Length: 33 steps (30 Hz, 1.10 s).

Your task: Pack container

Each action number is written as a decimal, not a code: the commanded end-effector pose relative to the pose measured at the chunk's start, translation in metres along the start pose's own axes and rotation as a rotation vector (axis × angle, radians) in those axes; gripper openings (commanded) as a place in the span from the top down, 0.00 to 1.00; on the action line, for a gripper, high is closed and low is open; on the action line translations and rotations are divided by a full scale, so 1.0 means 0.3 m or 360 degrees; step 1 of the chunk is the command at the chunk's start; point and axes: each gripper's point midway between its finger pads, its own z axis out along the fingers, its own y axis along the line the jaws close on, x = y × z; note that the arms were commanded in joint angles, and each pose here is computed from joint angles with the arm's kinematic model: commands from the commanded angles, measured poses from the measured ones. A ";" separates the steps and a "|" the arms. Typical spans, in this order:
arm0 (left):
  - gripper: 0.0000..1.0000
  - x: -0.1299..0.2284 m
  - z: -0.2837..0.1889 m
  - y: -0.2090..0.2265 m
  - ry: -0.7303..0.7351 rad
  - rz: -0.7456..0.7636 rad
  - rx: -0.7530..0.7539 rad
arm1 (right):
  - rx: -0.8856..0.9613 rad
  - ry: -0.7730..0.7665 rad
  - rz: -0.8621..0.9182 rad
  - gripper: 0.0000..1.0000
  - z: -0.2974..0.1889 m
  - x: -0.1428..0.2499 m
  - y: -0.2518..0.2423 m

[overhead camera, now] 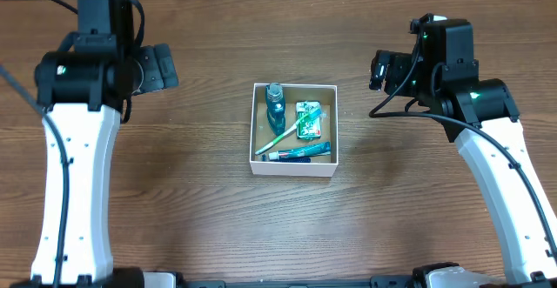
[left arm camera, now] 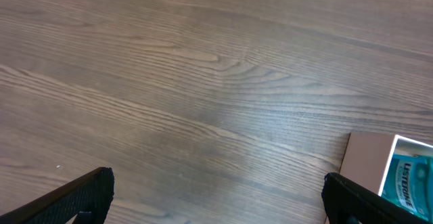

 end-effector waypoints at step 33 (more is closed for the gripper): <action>0.00 0.769 0.114 0.125 -0.0118 -0.0071 0.0183 | 0.0188 -0.0096 0.0296 0.00 -0.175 0.517 -0.218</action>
